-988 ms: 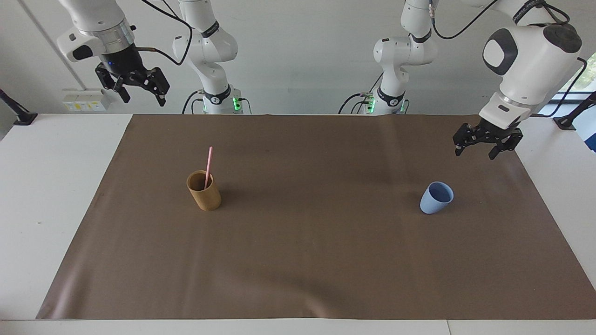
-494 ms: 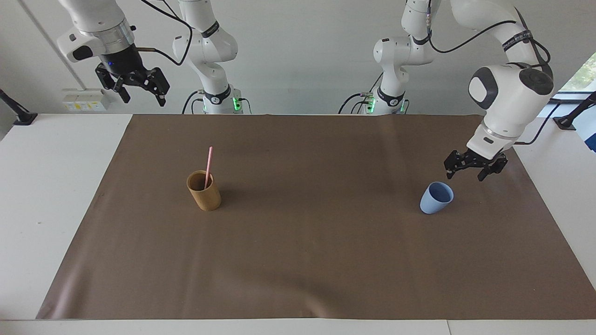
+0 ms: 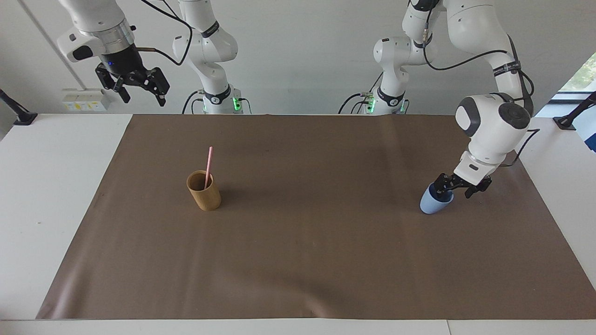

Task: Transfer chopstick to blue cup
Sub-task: 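Grasp the light blue cup with the left gripper and slide it toward the table center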

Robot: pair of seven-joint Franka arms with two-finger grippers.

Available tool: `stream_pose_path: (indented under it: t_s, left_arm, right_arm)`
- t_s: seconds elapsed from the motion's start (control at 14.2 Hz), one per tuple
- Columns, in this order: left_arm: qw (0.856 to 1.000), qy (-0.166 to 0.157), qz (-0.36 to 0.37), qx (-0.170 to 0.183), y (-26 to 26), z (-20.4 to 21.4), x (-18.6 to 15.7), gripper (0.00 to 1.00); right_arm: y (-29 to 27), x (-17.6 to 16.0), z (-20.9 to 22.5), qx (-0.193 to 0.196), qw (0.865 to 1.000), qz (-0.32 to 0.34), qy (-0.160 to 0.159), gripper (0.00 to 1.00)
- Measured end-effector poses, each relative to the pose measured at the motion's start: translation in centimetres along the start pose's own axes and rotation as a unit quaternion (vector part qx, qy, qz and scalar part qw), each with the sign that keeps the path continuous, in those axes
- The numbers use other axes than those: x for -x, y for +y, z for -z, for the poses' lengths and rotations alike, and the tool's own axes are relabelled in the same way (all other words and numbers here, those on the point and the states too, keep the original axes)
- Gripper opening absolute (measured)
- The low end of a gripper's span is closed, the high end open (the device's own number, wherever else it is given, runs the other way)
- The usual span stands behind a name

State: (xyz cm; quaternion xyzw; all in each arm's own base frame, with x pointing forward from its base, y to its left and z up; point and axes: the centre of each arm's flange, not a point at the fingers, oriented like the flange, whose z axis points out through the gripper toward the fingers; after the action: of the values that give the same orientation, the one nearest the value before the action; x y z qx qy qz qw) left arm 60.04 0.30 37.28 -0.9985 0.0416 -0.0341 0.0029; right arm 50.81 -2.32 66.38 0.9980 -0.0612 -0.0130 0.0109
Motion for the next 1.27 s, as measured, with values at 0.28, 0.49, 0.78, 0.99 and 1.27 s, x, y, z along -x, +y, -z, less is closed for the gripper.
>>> stream_pose_path:
  t_s: [0.28,0.49,0.78,0.99,1.27]
  left_arm:
    - [0.999,0.004,0.03,0.025,0.1,-1.6,0.5,0.67]
    - [0.997,0.005,0.061,0.046,0.0,-1.6,0.6,0.28]
    - [0.997,0.001,0.058,0.049,0.8,-1.6,0.6,0.04]
    - [0.998,0.007,0.042,0.052,5.7,-0.8,-0.1,0.04]
    - [0.998,0.008,0.054,0.035,19.0,0.1,1.2,0.04]
  right_arm:
    - [0.0,0.0,0.0,0.0,1.0,0.0,0.0,1.0]
    - [0.0,0.0,0.0,0.0,1.0,0.0,0.0,1.0]
    - [0.0,0.0,-0.1,0.0,1.0,0.0,-0.001,1.0]
    - [0.0,0.1,0.0,0.0,1.0,0.0,-0.001,1.0]
    - [0.0,0.2,-0.1,0.0,1.0,0.0,-0.001,1.0]
